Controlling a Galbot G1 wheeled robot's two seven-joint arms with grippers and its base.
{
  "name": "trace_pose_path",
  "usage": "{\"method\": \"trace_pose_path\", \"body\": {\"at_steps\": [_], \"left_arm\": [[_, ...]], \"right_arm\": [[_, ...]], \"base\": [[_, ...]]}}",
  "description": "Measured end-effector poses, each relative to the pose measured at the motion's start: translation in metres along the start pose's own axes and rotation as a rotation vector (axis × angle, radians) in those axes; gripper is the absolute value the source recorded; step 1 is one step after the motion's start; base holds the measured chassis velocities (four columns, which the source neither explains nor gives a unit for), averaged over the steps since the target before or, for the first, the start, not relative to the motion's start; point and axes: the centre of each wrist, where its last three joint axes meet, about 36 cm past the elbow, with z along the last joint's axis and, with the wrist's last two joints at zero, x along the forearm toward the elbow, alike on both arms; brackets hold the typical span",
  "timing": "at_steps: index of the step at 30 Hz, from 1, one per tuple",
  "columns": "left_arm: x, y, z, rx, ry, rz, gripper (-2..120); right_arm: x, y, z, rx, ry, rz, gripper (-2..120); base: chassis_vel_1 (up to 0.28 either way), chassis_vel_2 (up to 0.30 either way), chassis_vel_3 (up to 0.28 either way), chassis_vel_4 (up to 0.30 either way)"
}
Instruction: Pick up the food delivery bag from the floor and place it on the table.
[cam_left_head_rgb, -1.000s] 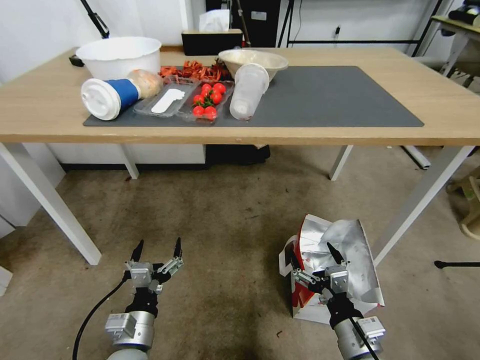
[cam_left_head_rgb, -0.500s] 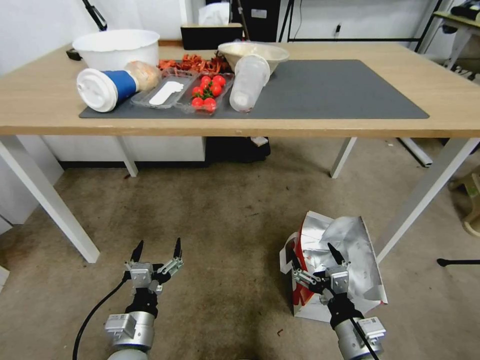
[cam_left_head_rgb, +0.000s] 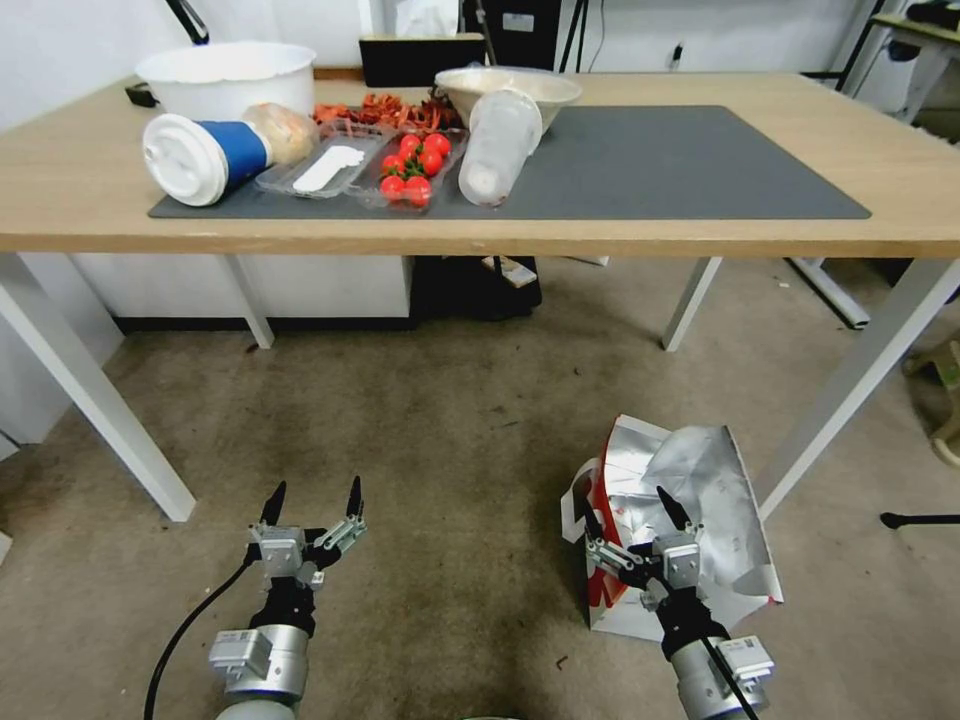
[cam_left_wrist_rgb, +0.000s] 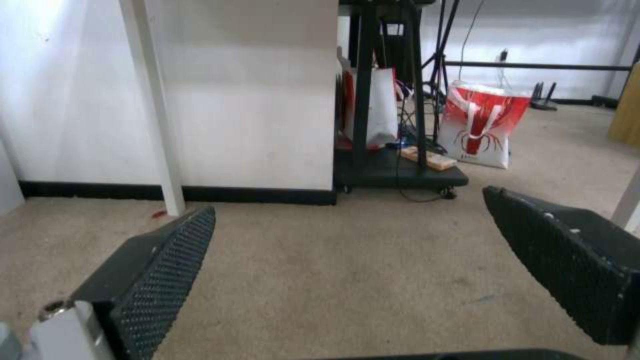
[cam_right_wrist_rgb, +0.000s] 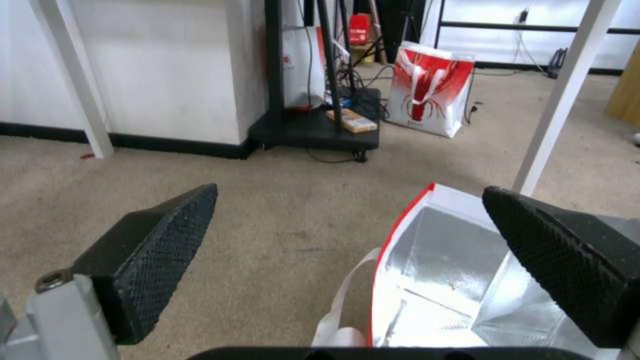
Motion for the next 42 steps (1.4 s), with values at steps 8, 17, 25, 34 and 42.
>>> {"method": "trace_pose_path", "body": {"at_steps": [8, 17, 25, 34, 42], "left_arm": [[0.0003, 0.0008, 0.0013, -0.001, 0.001, 0.0, 100], [0.0001, 0.0018, 0.0023, -0.001, 0.001, -0.002, 100], [0.0002, 0.0022, 0.0029, 0.0, 0.003, -0.001, 100], [0.001, 0.0027, 0.0037, -0.006, 0.018, -0.002, 100], [0.0007, 0.0038, 0.0064, -0.01, 0.016, 0.0, 100]], "right_arm": [[0.0004, 0.0002, 0.0, 0.0, 0.0, 0.001, 100], [0.001, 0.0002, 0.0002, 0.001, 0.002, 0.001, 100], [0.0012, 0.0003, 0.0003, 0.002, 0.003, 0.002, 100], [0.0021, 0.0006, 0.0002, 0.003, 0.004, 0.002, 100], [0.004, -0.0002, -0.0075, 0.014, -0.011, -0.004, 100]], "base": [[0.0, 0.0, 0.0, 0.0], [0.0, 0.0, 0.0, 0.0], [0.0, 0.0, 0.0, 0.0], [0.0, 0.0, 0.0, 0.0], [0.0, 0.0, 0.0, 0.0]]}}
